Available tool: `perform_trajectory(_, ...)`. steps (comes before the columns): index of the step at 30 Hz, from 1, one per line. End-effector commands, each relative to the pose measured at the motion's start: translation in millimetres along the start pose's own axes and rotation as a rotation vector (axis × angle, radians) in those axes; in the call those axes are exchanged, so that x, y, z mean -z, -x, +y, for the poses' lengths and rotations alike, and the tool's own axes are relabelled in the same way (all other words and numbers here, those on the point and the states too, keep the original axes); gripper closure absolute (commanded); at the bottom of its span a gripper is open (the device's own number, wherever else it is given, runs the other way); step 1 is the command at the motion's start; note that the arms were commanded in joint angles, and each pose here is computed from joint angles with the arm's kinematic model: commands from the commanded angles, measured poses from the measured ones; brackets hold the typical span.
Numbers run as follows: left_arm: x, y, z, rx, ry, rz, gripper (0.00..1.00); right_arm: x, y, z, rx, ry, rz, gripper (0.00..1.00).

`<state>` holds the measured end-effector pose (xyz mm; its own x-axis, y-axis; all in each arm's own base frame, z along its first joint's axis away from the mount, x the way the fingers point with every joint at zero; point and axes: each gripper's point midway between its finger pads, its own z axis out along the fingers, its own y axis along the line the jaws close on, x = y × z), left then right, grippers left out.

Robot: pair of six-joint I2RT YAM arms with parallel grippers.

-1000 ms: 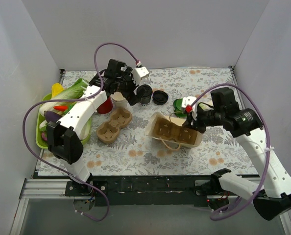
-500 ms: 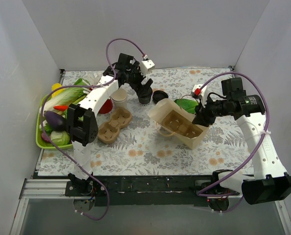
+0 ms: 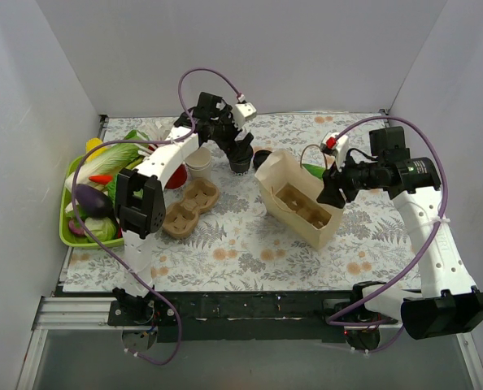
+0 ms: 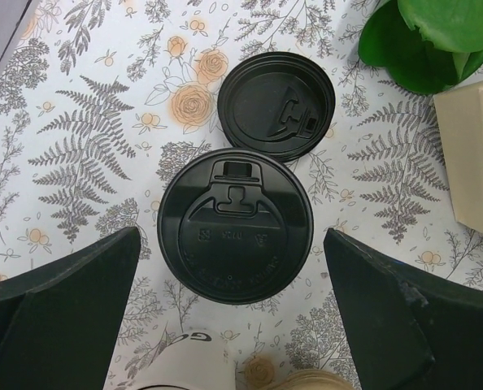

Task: Pack the takeout coffee

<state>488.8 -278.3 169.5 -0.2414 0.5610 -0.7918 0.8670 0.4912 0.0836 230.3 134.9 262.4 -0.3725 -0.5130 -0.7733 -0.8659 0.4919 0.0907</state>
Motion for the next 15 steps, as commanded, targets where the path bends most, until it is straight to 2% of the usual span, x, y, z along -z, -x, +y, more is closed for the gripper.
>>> perform_trajectory(1, -2, 4, -4, -0.016, -0.026, -0.034, 0.02, 1, 8, -6, -0.013, -0.027, -0.024, 0.41)
perform_trajectory(2, -3, 3, -6, -0.011, -0.036, -0.035, 0.03, 1, 7, -8, -0.019, -0.033, -0.023, 0.4)
perform_trajectory(11, -11, -4, -6, 0.0, -0.045, -0.022, 0.06, 11, 16, -18, -0.036, -0.105, -0.041, 0.12)
perform_trajectory(15, -14, -8, -6, -0.004, -0.047, -0.013, 0.07, 24, 37, -22, -0.043, -0.157, -0.095, 0.06)
